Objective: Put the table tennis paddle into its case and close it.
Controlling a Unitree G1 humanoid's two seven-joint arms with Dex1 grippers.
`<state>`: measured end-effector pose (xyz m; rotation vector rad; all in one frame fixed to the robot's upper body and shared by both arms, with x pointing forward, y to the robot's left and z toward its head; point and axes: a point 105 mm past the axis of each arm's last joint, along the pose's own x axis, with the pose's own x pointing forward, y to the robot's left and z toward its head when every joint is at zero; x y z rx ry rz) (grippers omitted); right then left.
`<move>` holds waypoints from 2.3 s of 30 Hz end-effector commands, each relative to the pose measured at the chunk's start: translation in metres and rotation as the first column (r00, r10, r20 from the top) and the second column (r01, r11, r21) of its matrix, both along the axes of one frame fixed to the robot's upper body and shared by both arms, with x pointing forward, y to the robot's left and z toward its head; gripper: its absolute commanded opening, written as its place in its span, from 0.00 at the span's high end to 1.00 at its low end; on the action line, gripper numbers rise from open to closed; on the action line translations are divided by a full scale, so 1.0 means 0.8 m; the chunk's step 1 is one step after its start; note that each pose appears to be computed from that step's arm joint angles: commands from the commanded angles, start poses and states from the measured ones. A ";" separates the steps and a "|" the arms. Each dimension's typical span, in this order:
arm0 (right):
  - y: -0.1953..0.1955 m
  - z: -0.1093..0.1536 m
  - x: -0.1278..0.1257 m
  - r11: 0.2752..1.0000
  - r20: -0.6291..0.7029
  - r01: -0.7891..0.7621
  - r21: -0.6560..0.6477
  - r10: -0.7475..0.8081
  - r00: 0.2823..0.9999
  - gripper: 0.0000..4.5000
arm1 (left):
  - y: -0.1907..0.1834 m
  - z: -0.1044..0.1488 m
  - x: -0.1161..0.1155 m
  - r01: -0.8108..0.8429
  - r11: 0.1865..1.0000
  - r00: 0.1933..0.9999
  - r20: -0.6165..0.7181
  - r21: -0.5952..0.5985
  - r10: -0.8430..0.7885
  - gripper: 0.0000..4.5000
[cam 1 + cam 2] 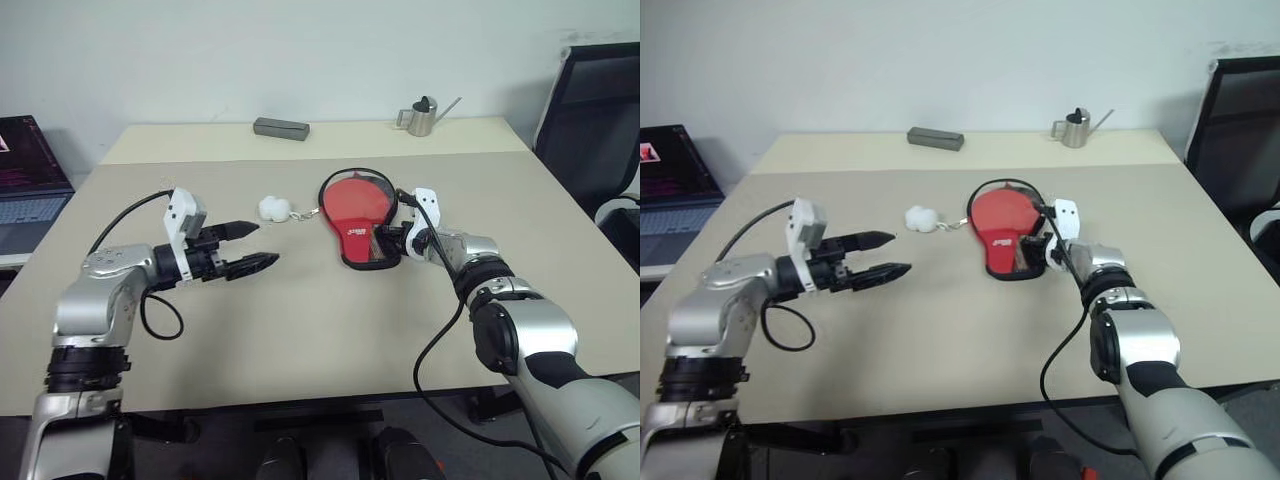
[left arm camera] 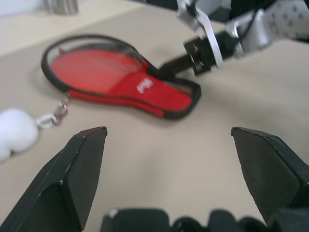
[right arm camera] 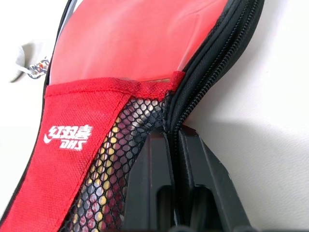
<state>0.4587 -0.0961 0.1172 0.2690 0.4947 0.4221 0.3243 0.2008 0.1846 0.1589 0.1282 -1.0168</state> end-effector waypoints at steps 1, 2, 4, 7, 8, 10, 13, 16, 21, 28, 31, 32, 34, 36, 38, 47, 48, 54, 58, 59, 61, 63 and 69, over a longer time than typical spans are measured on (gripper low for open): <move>0.020 0.005 -0.005 0.997 -0.036 -0.043 0.059 0.045 0.998 1.00 | -0.006 0.019 -0.016 0.057 0.998 0.998 0.033 0.002 -0.057 0.00; 0.025 0.006 -0.009 0.995 -0.051 -0.063 0.075 0.067 0.996 1.00 | -0.007 0.018 -0.022 0.076 0.997 0.997 0.016 0.006 -0.076 0.00; 0.034 0.008 -0.016 0.990 -0.072 -0.107 0.093 0.114 0.991 1.00 | -0.007 0.014 -0.034 0.104 0.994 0.995 -0.014 0.019 -0.104 0.00; 0.040 0.012 -0.030 0.983 -0.084 -0.156 0.101 0.165 0.983 1.00 | -0.005 0.007 -0.048 0.114 0.993 0.992 -0.054 0.026 -0.113 0.00; 0.040 0.013 -0.036 0.981 -0.085 -0.164 0.103 0.173 0.981 1.00 | -0.003 0.004 -0.052 0.110 0.994 0.992 -0.067 0.023 -0.108 0.00; 0.038 0.012 -0.048 0.979 -0.091 -0.175 0.102 0.184 0.979 1.00 | -0.001 -0.003 -0.058 0.103 0.994 0.991 -0.092 0.022 -0.101 0.00; 0.035 0.007 -0.069 0.977 -0.109 -0.190 0.097 0.200 0.974 1.00 | 0.000 -0.013 -0.067 0.101 0.995 0.987 -0.125 0.023 -0.097 0.00; 0.027 0.002 -0.090 0.978 -0.127 -0.187 0.092 0.198 0.972 1.00 | -0.006 -0.021 -0.079 0.130 0.991 0.980 -0.157 0.018 -0.126 0.00; 0.016 -0.006 -0.136 0.977 -0.177 -0.194 0.089 0.208 0.962 1.00 | -0.019 -0.026 -0.096 0.189 0.982 0.964 -0.193 0.011 -0.183 0.00; 0.020 -0.016 -0.191 0.970 -0.201 -0.220 0.103 0.237 0.951 1.00 | -0.027 -0.034 -0.112 0.258 0.966 0.942 -0.230 0.028 -0.245 0.00; 0.027 -0.024 -0.208 0.965 -0.199 -0.232 0.120 0.252 0.947 1.00 | -0.030 -0.034 -0.110 0.266 0.964 0.939 -0.233 0.021 -0.254 0.00; 0.030 -0.025 -0.212 0.964 -0.198 -0.232 0.128 0.254 0.947 1.00 | -0.031 -0.034 -0.110 0.269 0.963 0.938 -0.234 0.020 -0.257 0.00; 0.034 -0.026 -0.220 0.964 -0.195 -0.224 0.141 0.249 0.949 1.00 | -0.032 -0.034 -0.110 0.277 0.961 0.934 -0.239 0.019 -0.264 0.00; 0.038 -0.026 -0.226 0.963 -0.190 -0.222 0.153 0.249 0.950 1.00 | -0.033 -0.034 -0.110 0.281 0.960 0.932 -0.242 0.018 -0.268 0.00; 0.039 -0.027 -0.233 0.962 -0.190 -0.219 0.162 0.248 0.950 1.00 | -0.034 -0.035 -0.110 0.286 0.958 0.930 -0.247 0.017 -0.273 0.00; 0.032 -0.031 -0.245 0.967 -0.219 -0.196 0.162 0.229 0.948 1.00 | -0.036 -0.038 -0.110 0.296 0.955 0.925 -0.253 0.014 -0.283 0.00; 0.027 -0.032 -0.244 0.970 -0.226 -0.192 0.151 0.223 0.948 1.00 | -0.036 -0.038 -0.110 0.296 0.955 0.925 -0.253 0.014 -0.283 0.00; 0.012 -0.034 -0.245 0.975 -0.249 -0.184 0.127 0.211 0.945 1.00 | -0.036 -0.039 -0.108 0.294 0.956 0.927 -0.250 0.017 -0.281 0.00; 0.019 -0.034 -0.248 0.972 -0.254 -0.187 0.141 0.219 0.942 1.00 | -0.037 -0.039 -0.105 0.296 0.955 0.927 -0.247 0.018 -0.282 0.00; 0.022 -0.033 -0.249 0.971 -0.255 -0.189 0.145 0.221 0.941 1.00 | -0.038 -0.040 -0.105 0.297 0.955 0.927 -0.247 0.018 -0.283 0.00; 0.027 -0.031 -0.250 0.969 -0.251 -0.182 0.167 0.220 0.943 1.00 | -0.039 -0.040 -0.104 0.299 0.954 0.926 -0.246 0.019 -0.285 0.00; 0.028 -0.027 -0.247 0.973 -0.246 -0.136 0.188 0.181 0.952 0.94 | -0.039 -0.040 -0.104 0.299 0.954 0.926 -0.246 0.019 -0.285 0.00; 0.024 0.003 -0.240 0.968 -0.194 -0.051 0.245 0.100 0.976 0.51 | -0.040 -0.042 -0.104 0.301 0.953 0.926 -0.247 0.019 -0.287 0.00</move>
